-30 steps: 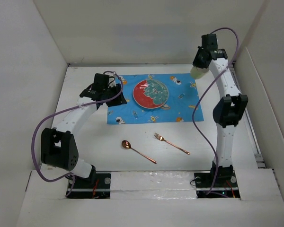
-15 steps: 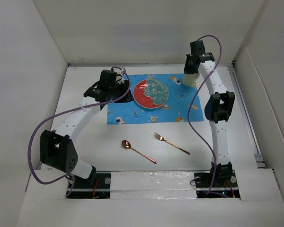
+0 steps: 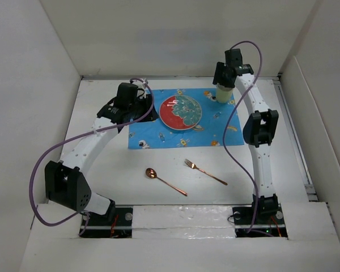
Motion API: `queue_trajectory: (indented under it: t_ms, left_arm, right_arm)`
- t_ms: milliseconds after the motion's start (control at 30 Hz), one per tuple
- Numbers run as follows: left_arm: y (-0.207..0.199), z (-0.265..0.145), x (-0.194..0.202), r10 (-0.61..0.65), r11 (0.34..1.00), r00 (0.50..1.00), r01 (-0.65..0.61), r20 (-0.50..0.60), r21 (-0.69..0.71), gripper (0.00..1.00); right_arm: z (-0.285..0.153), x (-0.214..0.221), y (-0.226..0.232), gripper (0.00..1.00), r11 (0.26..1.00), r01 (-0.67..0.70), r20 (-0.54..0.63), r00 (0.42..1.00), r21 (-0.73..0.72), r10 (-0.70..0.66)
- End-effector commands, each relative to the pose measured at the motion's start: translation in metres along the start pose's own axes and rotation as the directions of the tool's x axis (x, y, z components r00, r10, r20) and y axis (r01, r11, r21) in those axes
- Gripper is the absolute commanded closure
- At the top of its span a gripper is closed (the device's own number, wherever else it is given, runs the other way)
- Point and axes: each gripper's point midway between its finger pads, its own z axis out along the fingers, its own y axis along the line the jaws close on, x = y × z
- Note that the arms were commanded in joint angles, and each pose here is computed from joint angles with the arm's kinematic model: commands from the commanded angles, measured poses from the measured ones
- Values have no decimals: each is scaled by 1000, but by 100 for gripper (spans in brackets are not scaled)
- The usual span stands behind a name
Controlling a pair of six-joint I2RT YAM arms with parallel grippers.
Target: Set the dinner table for one person
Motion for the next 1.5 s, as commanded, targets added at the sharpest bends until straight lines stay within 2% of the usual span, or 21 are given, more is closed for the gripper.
queue_trajectory:
  t_ms: [0,67,100,167,200,233,267,300,333,367,467,500,567,600,633,667,767,867,1033,1367,1467]
  left_arm:
    - [-8,-24,-32,29,1000,994,-29,103,-7,61]
    - [-12,-28,-40,40,999,992,-40,122,-3,62]
    - [-13,-29,-44,44,999,990,-44,133,-2,63]
    - [-16,-29,-50,43,999,989,-44,143,6,68]
    - [-18,-28,-50,44,999,989,-47,140,13,72]
    - [-20,-29,-54,44,999,988,-48,149,20,87]
    - [-21,-28,-55,43,999,988,-46,146,24,96]
    - [-23,-28,-55,43,998,989,-48,144,33,100]
    - [-25,-30,-59,43,998,987,-49,154,39,100]
    - [-25,-29,-59,41,998,987,-48,154,39,100]
    - [-23,-27,-60,36,999,988,-40,152,24,100]
    - [-22,-27,-60,35,999,988,-38,150,17,98]
    - [-20,-25,-61,32,999,989,-33,147,5,84]
    - [-18,-23,-61,32,999,989,-33,147,0,80]
    - [-18,-22,-61,34,999,988,-34,151,-1,75]
    - [-16,-20,-60,34,999,988,-33,149,-8,74]
    - [-12,-15,-67,37,999,986,-32,162,-32,72]
    - [-14,-16,-80,38,999,979,-30,201,-41,72]
    - [-23,-26,-100,28,999,966,-22,255,-26,71]
    - [-23,-57,-116,30,998,941,-10,337,-59,71]
    - [-22,-62,-114,32,998,936,-10,349,-64,71]
  right_arm:
    - [-70,-79,30,35,991,-19,227,973,-134,49]
    - [-89,-86,34,35,987,-13,247,967,-161,53]
    - [-124,-104,38,35,982,-10,305,950,-188,68]
    - [-132,-90,30,37,981,-32,271,959,-192,84]
    - [-175,-106,32,39,974,-30,343,933,-223,107]
    - [-186,-99,35,44,966,-26,335,935,-258,115]
    - [-169,-56,29,62,965,-54,238,964,-258,117]
    - [-176,-49,36,69,953,-48,252,959,-299,128]
    - [-218,-48,36,78,938,-38,297,943,-344,147]
    - [-195,13,32,100,938,-73,175,975,-339,139]
    - [-233,68,49,100,900,-42,165,978,-434,125]
    - [-218,125,39,100,915,-61,54,994,-400,90]
    - [-235,172,42,100,904,-44,-16,999,-425,41]
    - [-229,219,27,97,925,-55,-127,992,-377,8]
    - [-230,238,20,88,935,-65,-162,987,-348,9]
    - [-239,253,22,65,930,-56,-178,984,-362,-10]
    - [-243,302,15,37,937,-31,-263,963,-348,-65]
    - [-243,317,23,31,931,-22,-291,952,-365,-91]
    - [-220,357,25,30,947,118,-414,878,-299,-240]
    - [-212,386,39,39,922,296,-443,812,-250,-380]
    - [-204,396,36,52,915,341,-469,786,-215,-403]
